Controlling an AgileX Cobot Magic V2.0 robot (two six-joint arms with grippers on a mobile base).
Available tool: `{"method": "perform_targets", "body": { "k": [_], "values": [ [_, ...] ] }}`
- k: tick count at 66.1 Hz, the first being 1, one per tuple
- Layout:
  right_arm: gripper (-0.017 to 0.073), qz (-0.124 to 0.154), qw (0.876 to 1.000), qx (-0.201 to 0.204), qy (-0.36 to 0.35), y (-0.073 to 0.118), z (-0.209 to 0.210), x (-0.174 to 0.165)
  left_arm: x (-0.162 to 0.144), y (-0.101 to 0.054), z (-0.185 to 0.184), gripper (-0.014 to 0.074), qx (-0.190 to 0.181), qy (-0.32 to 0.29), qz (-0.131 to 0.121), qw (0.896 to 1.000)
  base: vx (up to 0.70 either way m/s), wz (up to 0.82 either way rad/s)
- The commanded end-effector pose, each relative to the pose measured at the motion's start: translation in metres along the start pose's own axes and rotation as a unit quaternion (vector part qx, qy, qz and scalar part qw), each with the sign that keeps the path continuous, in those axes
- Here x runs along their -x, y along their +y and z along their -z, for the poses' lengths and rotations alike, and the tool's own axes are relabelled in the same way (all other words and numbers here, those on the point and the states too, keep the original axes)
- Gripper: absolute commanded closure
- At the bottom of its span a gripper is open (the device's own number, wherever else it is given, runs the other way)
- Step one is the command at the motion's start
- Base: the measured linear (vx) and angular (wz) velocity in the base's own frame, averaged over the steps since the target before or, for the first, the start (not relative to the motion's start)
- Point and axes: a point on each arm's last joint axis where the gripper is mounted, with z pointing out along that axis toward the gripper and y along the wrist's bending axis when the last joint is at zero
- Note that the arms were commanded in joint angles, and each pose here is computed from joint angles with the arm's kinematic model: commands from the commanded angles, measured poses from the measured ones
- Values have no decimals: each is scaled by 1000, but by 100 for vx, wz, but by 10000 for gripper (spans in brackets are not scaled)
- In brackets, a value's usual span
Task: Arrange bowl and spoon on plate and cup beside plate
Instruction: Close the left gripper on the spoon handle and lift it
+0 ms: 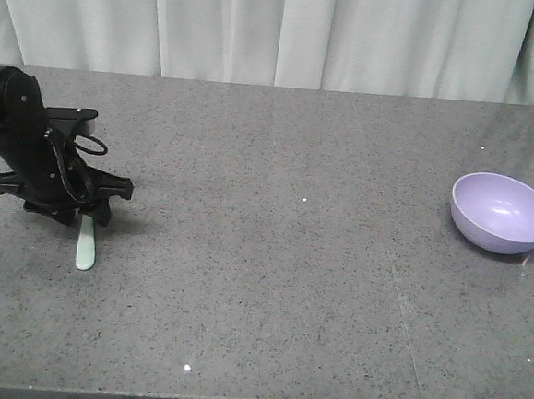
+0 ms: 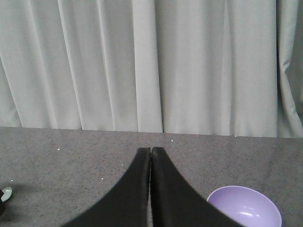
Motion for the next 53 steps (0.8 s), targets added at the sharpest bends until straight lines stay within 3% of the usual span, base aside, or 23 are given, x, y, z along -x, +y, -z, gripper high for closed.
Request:
{"method": "perform_targets", "body": {
  "k": [1,26,34,50,53],
  "values": [
    [561,1,999,-10,-42,-2,1,14,-12,0,-15,217,8,69,5,998,0,0],
    [561,0,999,-10,-42,-2,1,14,-20,3,-27,259,21,128,3,992,0,0],
    [561,0,999,-10,-42,-2,1,14,-22,5,-27,345,30,139,-2,990,0,0],
    [561,0,999,-10,-42,-2,1,14,-25,8,-26,603,43,155,-21,987,0,0],
    [561,0,999,-10,-42,-2,1,14,-25,8,-26,602,42,157,-25,986,0,0]
  ]
}}
